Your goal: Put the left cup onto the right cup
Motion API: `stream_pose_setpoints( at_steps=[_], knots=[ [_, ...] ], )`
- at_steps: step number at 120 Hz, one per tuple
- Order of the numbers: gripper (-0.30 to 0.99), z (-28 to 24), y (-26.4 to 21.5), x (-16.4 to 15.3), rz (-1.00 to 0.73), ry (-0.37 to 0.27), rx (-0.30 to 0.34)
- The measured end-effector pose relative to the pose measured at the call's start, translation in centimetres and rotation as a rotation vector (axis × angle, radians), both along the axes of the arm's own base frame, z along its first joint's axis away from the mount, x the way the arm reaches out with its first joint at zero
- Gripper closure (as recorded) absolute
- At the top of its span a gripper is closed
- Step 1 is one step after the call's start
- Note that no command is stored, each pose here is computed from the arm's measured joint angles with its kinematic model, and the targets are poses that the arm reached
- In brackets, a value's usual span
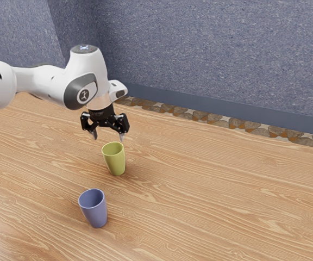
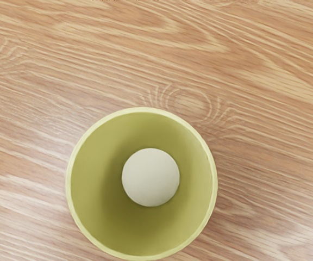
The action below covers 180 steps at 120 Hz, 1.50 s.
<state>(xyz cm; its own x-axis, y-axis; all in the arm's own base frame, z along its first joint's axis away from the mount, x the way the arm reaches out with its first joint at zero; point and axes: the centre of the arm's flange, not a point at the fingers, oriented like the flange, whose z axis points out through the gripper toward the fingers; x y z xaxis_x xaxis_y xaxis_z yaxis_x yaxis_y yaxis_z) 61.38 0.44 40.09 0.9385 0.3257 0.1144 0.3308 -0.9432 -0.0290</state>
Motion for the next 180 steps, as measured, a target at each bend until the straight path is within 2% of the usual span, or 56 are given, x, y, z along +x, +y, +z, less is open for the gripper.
stream_pose_setpoints(
  at_steps=[90, 180],
  knots=[
    [0.0, -1.4, 0.5, 1.7, 0.008, 0.016, -0.025],
    [0.0, -3.2, 1.5, 2.0, 0.018, 0.034, -0.029]
  ],
)
